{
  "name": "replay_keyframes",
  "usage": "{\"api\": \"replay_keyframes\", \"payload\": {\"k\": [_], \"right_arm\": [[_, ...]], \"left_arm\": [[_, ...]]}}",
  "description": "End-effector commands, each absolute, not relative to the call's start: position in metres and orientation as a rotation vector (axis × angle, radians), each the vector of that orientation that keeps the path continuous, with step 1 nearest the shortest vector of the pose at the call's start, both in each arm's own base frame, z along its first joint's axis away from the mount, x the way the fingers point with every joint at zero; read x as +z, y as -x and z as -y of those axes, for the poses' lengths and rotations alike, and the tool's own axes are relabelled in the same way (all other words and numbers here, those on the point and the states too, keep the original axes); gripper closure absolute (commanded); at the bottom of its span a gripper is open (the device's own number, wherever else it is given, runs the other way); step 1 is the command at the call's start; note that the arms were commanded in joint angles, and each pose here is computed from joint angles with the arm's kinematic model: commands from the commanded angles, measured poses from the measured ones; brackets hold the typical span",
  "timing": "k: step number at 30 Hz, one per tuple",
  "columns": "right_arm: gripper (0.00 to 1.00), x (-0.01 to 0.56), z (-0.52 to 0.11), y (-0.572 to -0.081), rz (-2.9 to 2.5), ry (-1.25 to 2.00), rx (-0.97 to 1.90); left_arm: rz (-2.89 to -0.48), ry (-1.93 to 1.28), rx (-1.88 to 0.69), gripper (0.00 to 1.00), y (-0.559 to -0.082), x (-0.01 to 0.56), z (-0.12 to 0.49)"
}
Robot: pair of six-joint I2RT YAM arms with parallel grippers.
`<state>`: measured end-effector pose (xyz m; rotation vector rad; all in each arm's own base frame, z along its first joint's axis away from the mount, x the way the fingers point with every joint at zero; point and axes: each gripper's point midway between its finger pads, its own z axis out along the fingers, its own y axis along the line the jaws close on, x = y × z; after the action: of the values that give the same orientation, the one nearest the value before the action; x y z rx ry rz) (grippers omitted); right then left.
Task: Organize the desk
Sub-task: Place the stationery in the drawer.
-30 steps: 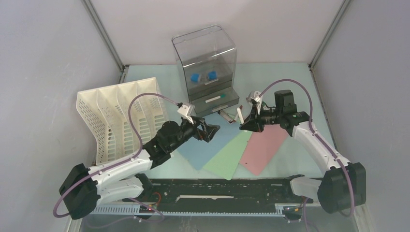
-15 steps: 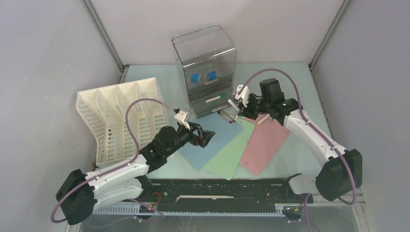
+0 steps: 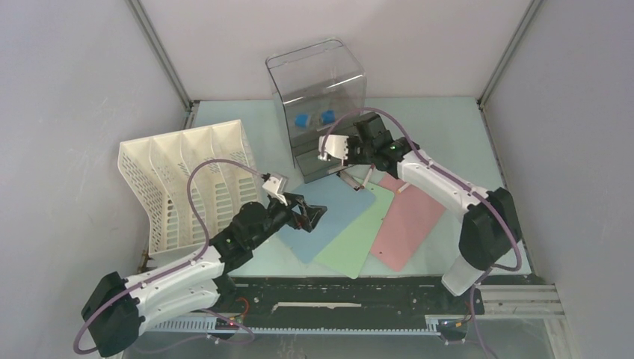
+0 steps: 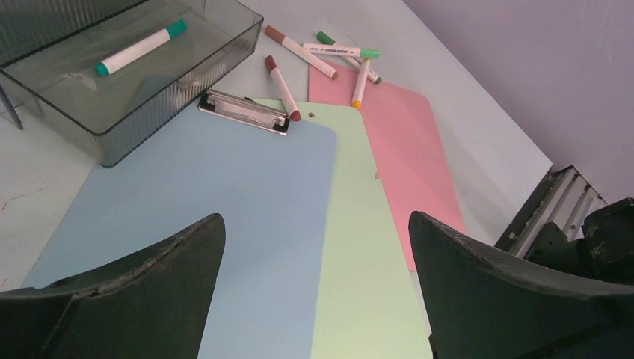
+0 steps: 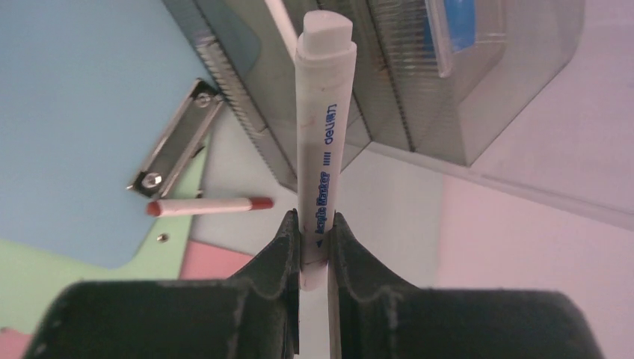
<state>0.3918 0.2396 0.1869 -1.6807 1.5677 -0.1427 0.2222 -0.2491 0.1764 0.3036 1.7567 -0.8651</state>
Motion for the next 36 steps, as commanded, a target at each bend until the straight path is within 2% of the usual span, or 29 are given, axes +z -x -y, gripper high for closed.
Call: {"api": "replay_keyframes", "payload": {"k": [1, 15, 22, 36], "right_arm": [[1.0, 0.213, -0.251, -0.425, -1.455, 1.681, -0.358], [1.0, 0.173, -0.277, -0.464, -1.468, 1.733, -0.441], [0.93, 0.154, -0.279, -0.474, -1.526, 1.73, -0.472], [0.68, 0.149, -0.273, -0.469, -1.758, 1.687, -0.492]], "left_arm": [[-1.726, -0.251, -0.862, 0.0, -0.225, 0.185, 0.242], [-1.727, -0.217, -0.842, 0.0, -0.224, 0.183, 0.232], [-1.729, -0.218, -0.841, 0.0, -0.224, 0.182, 0.232], [-1.737, -0.202, -0.838, 0.0, -0.223, 0.176, 0.229]]}}
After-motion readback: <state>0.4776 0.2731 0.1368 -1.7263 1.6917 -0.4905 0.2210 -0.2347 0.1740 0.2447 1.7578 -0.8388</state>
